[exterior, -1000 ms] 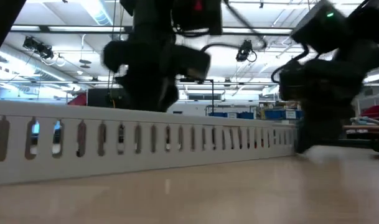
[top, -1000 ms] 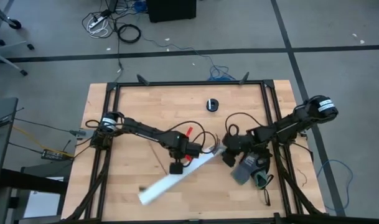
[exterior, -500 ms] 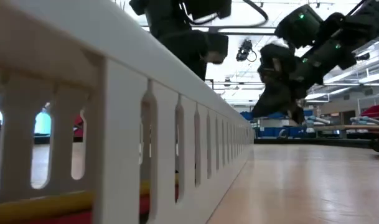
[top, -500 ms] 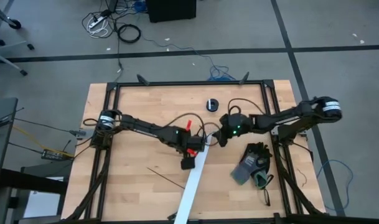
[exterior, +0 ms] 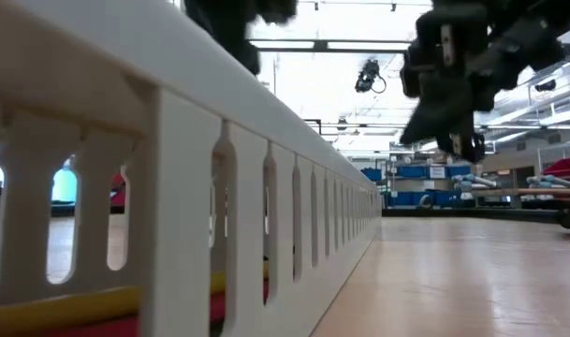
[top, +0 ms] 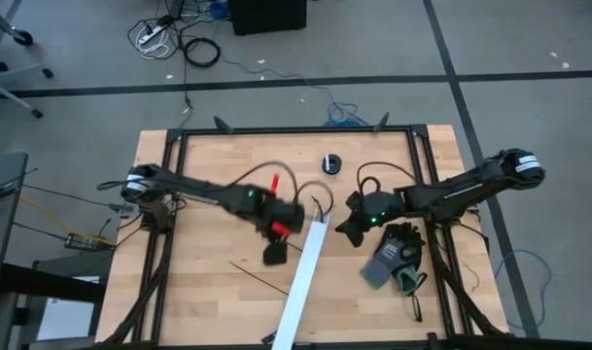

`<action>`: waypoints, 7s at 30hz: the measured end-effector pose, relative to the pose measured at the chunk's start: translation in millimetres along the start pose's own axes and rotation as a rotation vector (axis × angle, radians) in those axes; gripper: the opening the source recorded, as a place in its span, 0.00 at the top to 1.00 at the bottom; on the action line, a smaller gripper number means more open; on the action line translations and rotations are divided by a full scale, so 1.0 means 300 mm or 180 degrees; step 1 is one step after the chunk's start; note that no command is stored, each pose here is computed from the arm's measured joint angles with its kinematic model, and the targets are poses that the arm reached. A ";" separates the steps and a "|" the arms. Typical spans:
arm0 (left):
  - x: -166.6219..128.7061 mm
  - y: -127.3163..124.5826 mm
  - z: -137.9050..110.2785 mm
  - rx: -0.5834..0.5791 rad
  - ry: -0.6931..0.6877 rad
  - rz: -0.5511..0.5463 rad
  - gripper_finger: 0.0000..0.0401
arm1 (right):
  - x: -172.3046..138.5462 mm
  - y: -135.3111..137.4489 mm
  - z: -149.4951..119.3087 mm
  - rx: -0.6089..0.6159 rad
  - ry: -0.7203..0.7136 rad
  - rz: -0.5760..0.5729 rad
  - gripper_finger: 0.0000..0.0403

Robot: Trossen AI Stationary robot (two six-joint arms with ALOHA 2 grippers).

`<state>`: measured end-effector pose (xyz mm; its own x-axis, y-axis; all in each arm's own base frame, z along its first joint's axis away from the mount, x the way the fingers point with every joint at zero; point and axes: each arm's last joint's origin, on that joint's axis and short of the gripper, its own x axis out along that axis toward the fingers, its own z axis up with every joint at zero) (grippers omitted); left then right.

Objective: Ziptie cables
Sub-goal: Close the white cable duct

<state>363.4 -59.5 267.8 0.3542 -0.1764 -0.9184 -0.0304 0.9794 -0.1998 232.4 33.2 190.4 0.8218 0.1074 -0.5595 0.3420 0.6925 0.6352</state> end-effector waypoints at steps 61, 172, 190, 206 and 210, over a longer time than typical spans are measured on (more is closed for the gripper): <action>0.158 -0.148 0.108 -0.0683 -0.0346 0.0164 0.60 | -0.181 -0.077 0.167 -0.0123 0.0391 -0.0829 1.00; 0.202 0.291 -0.074 0.0391 -0.0060 0.0541 0.87 | 0.135 0.138 -0.163 0.0510 0.1558 -0.1946 1.00; 0.137 0.111 -0.057 0.0169 0.0049 0.0387 0.87 | 0.087 0.050 0.013 0.0320 0.1238 -0.1684 1.00; -0.295 0.035 -0.136 -0.0133 -0.0933 0.1311 0.86 | -0.108 0.202 0.094 -0.1080 0.0707 -0.0223 1.00; -0.312 0.031 -0.131 -0.0289 -0.1111 0.1265 0.87 | -0.124 0.207 0.099 -0.1563 0.0695 -0.0094 1.00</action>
<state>293.2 -37.9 338.5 0.5882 0.2646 -0.7642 -0.3007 0.9488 0.0971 236.5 51.0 266.5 0.6833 0.1924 -0.7043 0.0672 0.9440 0.3231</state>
